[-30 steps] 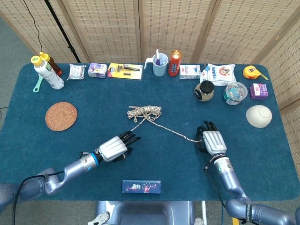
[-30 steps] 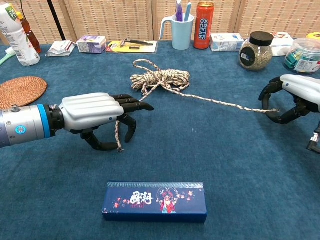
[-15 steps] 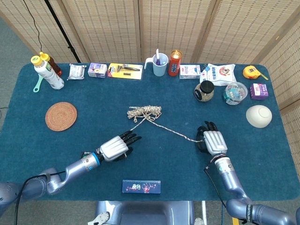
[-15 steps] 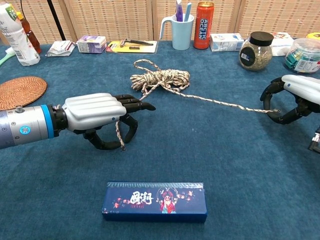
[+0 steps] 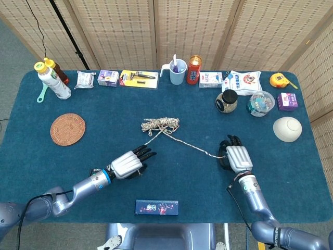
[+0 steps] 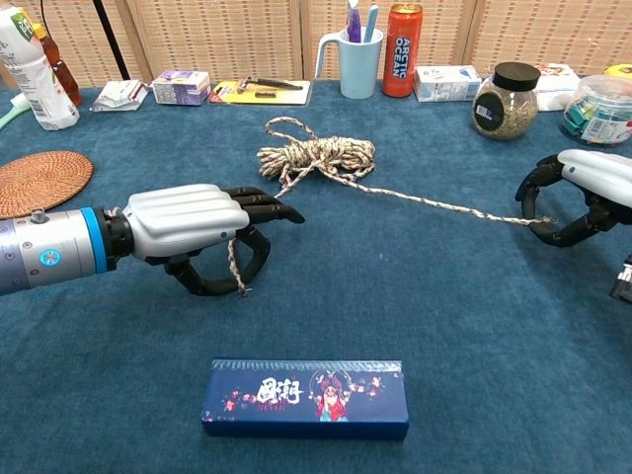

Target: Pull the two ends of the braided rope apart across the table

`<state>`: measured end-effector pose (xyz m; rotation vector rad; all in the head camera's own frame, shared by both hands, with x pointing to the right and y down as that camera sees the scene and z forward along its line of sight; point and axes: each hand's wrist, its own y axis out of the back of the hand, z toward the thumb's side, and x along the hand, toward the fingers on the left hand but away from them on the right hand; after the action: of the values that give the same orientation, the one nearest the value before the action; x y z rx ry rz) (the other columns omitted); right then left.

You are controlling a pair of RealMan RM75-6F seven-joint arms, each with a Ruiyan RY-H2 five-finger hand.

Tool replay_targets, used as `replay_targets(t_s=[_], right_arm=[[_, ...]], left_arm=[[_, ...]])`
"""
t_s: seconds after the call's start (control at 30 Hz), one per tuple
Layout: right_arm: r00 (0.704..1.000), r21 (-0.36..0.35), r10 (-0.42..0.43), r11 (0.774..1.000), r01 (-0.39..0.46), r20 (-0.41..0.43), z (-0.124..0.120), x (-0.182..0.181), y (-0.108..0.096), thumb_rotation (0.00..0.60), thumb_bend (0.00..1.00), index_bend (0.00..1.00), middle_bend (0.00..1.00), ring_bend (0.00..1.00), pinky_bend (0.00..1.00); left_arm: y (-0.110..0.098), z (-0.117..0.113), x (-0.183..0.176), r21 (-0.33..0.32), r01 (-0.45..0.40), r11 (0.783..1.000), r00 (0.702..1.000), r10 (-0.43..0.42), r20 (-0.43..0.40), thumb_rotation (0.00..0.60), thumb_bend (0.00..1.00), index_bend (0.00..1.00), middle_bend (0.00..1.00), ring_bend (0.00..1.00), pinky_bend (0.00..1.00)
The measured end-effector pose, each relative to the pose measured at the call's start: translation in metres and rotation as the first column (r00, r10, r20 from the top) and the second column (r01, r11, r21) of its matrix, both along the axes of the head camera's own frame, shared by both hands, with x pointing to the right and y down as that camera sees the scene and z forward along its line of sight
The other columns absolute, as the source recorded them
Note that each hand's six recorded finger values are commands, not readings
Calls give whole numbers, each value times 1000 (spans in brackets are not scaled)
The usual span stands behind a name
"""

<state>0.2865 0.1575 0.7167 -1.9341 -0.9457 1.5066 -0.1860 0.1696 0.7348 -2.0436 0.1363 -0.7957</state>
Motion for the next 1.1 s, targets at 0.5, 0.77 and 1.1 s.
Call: replay_targets(t_s=[0.5,0.77,1.1], right_arm=[[1000,-3,5,1000,-5,2,0,1,1,600,518,623,276,47,0],[1000,-4,7,1000,-7,4,0,1,1,600,519,626,279,52,0],[1000,-2,9,1000,-9,5,0,1,1,600,519,636,287,54,0]], left_arm=[[0,1,0,8,-4,1000,1000,4,6,600,459,571,77,0,0],[0,1,0,10,-5,1000,1000,5,6,600,503,579,77,0,0],[-2,0,-1,16,1,1000,1000,-1,6,600,509,589,77,0,0]])
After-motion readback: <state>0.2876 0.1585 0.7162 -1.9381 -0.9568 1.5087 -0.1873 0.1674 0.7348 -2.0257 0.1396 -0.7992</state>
